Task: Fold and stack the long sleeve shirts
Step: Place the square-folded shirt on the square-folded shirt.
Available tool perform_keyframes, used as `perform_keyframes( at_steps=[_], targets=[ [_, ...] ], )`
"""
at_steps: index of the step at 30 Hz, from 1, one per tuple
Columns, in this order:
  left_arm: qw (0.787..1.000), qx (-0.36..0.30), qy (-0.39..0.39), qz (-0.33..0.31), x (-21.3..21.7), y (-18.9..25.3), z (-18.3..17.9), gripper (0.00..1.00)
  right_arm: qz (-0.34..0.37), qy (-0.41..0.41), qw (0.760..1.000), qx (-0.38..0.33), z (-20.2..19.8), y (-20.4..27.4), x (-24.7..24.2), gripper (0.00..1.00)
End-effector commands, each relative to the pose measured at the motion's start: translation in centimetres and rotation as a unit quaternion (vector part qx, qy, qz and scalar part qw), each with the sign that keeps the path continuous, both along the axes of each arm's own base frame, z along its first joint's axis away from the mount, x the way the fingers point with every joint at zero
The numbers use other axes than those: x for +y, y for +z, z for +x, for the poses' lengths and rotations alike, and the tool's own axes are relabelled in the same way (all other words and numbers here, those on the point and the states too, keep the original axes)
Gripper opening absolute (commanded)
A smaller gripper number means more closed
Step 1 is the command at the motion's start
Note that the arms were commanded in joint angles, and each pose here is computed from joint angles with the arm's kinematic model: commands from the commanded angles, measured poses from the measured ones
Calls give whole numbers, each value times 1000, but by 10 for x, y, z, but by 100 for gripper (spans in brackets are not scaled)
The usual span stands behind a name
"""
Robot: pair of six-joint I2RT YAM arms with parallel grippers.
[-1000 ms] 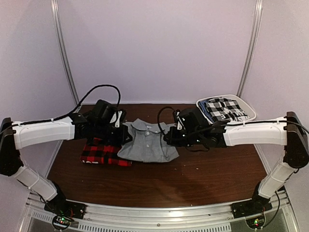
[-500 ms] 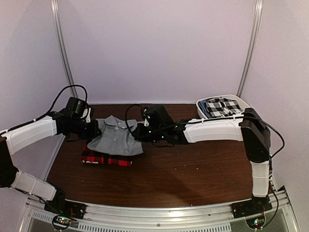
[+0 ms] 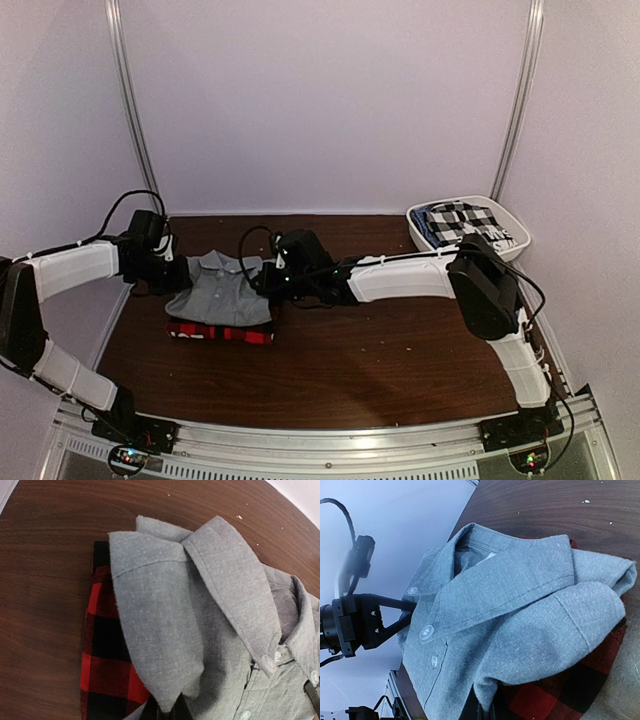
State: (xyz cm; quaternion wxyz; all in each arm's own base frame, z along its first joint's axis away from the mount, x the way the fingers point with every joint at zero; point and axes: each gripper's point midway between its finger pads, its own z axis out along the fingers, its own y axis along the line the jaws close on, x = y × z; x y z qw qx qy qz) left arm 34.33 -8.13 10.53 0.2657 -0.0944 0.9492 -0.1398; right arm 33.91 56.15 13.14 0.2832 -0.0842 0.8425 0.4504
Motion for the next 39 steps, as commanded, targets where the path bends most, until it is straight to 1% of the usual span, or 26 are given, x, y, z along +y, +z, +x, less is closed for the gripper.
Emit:
perform_keyframes(
  at_steps=[1,3,5,10,13,15,19,24,30,34,39],
  targets=[
    [1000,-4,5,-3,7,-12,10,0,29,17,999,4,0,8,9,0],
    [1000,12,14,-4,11,-24,9,0,25,16,999,12,-1,0,3,1],
    [999,32,25,-5,14,-35,8,2,23,11,1000,18,-1,-6,-4,8],
    [997,61,50,9,24,-54,2,17,2,4,999,35,-2,-23,-23,22],
    [995,61,72,26,33,-54,0,20,-7,-5,999,39,-4,-27,-36,26],
    [994,61,81,28,37,-55,-2,26,-15,-6,999,40,-5,-30,-43,28],
    [993,64,96,34,43,-56,-5,28,-23,-8,999,33,-6,-26,-51,30],
    [988,66,124,67,63,-54,-7,33,-35,-4,999,12,-12,-15,-59,31],
    [986,81,130,68,70,-61,-12,33,-51,8,998,-30,-23,9,-57,31],
    [985,76,137,74,74,-55,-10,33,-57,42,997,-40,-40,9,-40,28],
    [983,62,147,90,81,-41,-7,32,-64,78,994,-32,-67,-10,-20,22]
  ],
)
